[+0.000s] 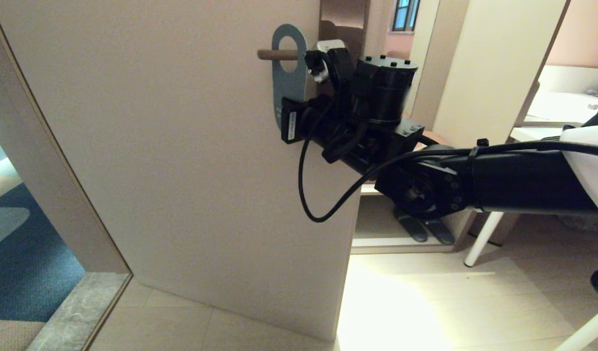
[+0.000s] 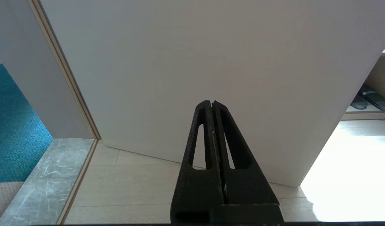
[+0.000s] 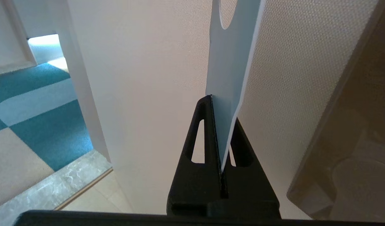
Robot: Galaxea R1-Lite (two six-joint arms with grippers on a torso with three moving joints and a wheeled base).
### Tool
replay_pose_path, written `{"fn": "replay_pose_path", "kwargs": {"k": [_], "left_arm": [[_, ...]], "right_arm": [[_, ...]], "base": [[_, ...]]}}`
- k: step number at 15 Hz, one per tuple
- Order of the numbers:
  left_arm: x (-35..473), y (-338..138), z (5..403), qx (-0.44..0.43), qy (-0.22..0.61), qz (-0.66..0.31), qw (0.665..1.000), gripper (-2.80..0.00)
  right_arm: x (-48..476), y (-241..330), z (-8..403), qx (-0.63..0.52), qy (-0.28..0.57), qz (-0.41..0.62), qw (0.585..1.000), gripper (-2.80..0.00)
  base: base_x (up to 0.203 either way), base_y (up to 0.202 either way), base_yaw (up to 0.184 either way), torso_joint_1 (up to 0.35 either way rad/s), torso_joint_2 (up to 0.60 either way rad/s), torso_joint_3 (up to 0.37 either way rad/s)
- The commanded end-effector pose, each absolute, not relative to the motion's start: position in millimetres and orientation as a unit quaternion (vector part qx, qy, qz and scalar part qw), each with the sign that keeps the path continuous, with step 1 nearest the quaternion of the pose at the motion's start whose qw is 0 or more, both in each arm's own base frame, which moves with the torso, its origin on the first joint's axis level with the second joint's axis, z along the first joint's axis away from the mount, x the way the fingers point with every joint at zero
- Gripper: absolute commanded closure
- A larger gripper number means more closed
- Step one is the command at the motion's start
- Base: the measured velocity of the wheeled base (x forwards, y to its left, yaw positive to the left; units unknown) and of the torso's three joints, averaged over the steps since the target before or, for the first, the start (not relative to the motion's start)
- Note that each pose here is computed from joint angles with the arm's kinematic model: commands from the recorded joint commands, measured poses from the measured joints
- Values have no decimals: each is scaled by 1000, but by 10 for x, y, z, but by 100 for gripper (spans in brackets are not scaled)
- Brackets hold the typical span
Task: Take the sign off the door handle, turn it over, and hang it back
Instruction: Take down the sign
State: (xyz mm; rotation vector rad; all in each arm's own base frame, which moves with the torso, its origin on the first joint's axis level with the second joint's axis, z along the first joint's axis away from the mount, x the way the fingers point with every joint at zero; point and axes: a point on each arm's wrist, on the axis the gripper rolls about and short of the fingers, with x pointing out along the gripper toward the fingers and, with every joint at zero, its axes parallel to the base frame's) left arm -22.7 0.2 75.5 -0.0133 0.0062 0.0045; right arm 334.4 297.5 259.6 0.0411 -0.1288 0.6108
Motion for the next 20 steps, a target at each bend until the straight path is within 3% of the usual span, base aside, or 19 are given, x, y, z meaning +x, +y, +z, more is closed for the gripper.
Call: {"fn": "replay_pose_path", "kwargs": {"k": [1, 20], "left_arm": [[-227, 2, 755, -7, 3, 2, 1000, 0], [-227, 2, 755, -7, 3, 2, 1000, 0]], "right_arm": [[3369, 3042, 2562, 23, -68, 300, 951, 0], [3445, 3469, 2510, 78, -116, 244, 960, 0]], "base": [[0, 0, 0, 0, 0, 0], [0, 0, 0, 0, 0, 0]]}}
